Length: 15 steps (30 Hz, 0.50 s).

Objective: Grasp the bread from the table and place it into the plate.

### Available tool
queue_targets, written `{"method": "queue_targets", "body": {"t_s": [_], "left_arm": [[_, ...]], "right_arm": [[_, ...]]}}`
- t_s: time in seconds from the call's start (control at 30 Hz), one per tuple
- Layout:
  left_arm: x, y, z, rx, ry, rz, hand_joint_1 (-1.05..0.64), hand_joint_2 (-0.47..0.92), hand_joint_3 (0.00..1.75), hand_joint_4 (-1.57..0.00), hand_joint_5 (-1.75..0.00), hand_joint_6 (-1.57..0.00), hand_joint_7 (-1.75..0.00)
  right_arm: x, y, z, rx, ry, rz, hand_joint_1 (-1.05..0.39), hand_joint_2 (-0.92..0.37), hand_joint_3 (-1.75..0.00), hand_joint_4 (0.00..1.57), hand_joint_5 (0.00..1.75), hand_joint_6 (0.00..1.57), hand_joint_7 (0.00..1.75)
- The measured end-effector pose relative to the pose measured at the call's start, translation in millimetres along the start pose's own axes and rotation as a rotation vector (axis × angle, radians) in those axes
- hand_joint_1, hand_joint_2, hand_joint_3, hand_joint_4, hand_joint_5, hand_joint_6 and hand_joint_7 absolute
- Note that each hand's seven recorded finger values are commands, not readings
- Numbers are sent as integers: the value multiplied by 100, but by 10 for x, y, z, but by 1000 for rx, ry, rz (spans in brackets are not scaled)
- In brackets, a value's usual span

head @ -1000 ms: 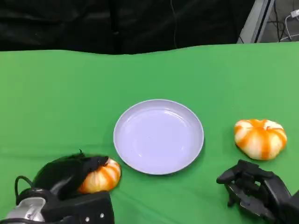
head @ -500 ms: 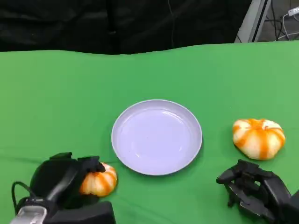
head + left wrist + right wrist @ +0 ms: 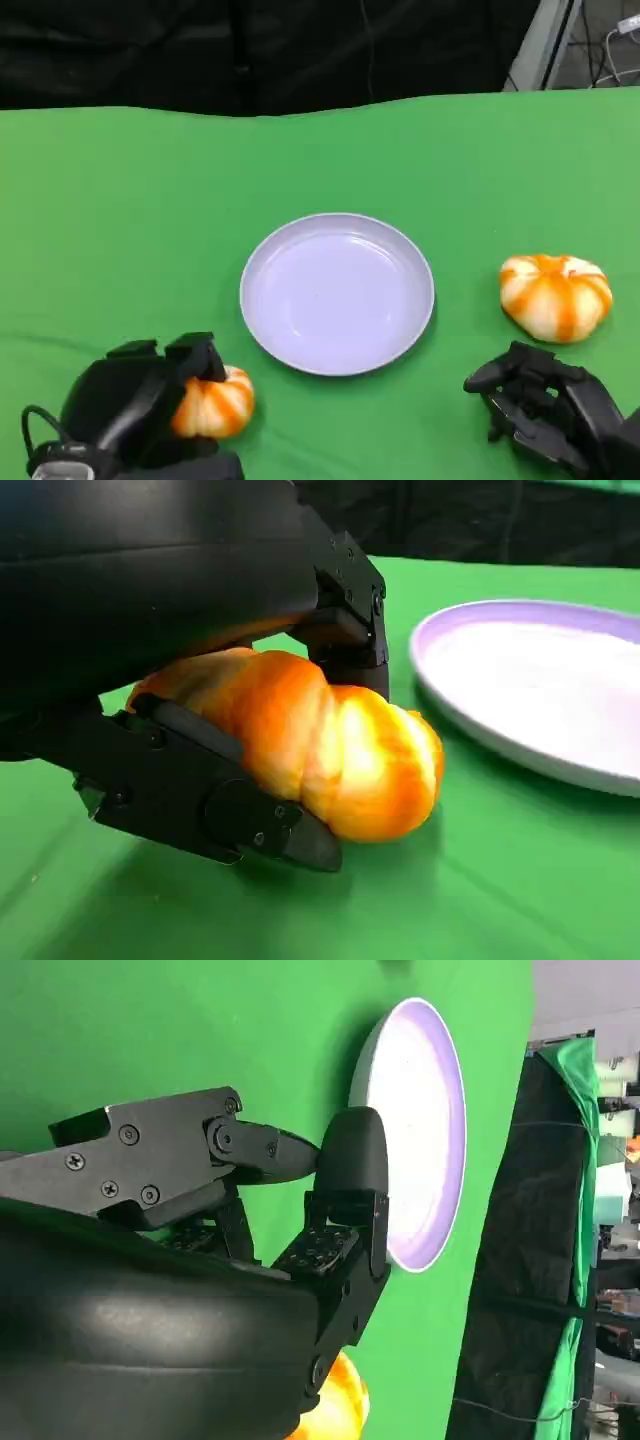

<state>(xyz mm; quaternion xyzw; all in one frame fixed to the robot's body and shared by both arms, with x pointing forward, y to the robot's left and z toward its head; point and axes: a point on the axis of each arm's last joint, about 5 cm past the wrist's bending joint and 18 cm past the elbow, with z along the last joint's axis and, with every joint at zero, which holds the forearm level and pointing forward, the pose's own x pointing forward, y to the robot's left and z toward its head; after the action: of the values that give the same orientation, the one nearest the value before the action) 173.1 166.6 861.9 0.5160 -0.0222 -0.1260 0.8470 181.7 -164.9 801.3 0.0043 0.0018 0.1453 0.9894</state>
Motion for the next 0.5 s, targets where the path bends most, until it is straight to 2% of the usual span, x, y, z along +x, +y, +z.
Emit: {"method": "queue_targets", "body": {"t_s": [0.1,0.3,0.4,0.5], "left_arm": [[-65,63,38,-15,-2,5,-9,92,11,-74,-175,-72,-158],[-151,282,174,-4,-64,108,-10,92,13,-74,-175,-80,-142],[-152,359,205,20,-79,149,-9,91,12,-73,-175,-80,-144],[-155,377,208,32,-77,159,-8,91,12,-74,-175,-79,-145]], "right_arm": [[5,2,0,0,1,1,-30,-92,-43,66,173,77,103],[5,1,-2,1,3,2,-30,-92,-43,65,173,77,103],[5,1,-2,1,3,2,-29,-92,-44,66,173,77,104],[6,2,-1,1,2,2,-29,-92,-44,66,173,77,104]]}}
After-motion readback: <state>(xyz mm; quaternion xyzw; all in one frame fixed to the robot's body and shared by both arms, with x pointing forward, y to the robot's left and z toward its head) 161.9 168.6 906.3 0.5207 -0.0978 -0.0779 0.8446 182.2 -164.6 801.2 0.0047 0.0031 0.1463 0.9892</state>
